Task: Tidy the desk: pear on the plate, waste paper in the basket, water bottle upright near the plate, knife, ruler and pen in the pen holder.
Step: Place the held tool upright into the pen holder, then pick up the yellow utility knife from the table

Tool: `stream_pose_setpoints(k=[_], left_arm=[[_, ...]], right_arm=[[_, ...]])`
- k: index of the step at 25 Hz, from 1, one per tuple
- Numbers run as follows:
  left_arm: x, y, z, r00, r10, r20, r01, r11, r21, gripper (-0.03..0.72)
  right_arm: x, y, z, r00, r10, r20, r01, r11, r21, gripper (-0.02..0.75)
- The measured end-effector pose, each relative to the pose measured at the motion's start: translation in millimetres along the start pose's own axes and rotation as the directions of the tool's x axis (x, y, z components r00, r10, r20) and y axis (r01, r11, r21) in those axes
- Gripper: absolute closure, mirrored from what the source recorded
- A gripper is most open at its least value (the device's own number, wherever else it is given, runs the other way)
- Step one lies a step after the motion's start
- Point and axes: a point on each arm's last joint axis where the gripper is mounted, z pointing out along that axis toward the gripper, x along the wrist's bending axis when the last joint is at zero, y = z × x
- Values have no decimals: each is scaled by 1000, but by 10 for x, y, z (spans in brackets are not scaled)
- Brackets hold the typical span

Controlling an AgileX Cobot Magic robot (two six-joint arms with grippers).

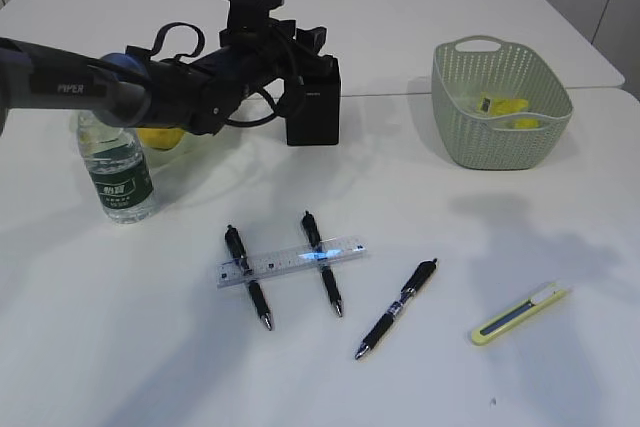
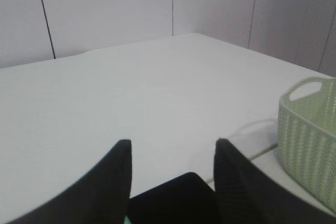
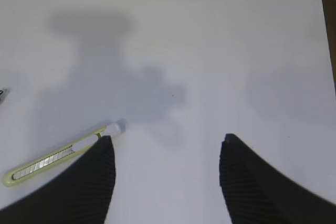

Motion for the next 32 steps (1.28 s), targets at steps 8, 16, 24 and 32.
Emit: stream_pose_setpoints(k=[8, 16, 24, 32], left_arm=[[-2, 503, -113, 1000, 15, -19, -14, 997, 76, 332], [8, 1109, -422, 998, 26, -63, -9, 965, 263, 348], [14, 1715, -992, 992, 49, -116, 14, 872, 489, 357], [9, 2324, -1787, 982, 83, -169, 46, 766, 641, 357]], right_arm=[[0, 2, 0, 1000, 0, 0, 0, 1000, -2, 244], [6, 2, 0, 1000, 6, -6, -6, 1000, -2, 244], [79, -86, -9, 992, 96, -78, -88, 991, 103, 244], [239, -138, -47, 927, 313, -205, -266, 937, 226, 244]])
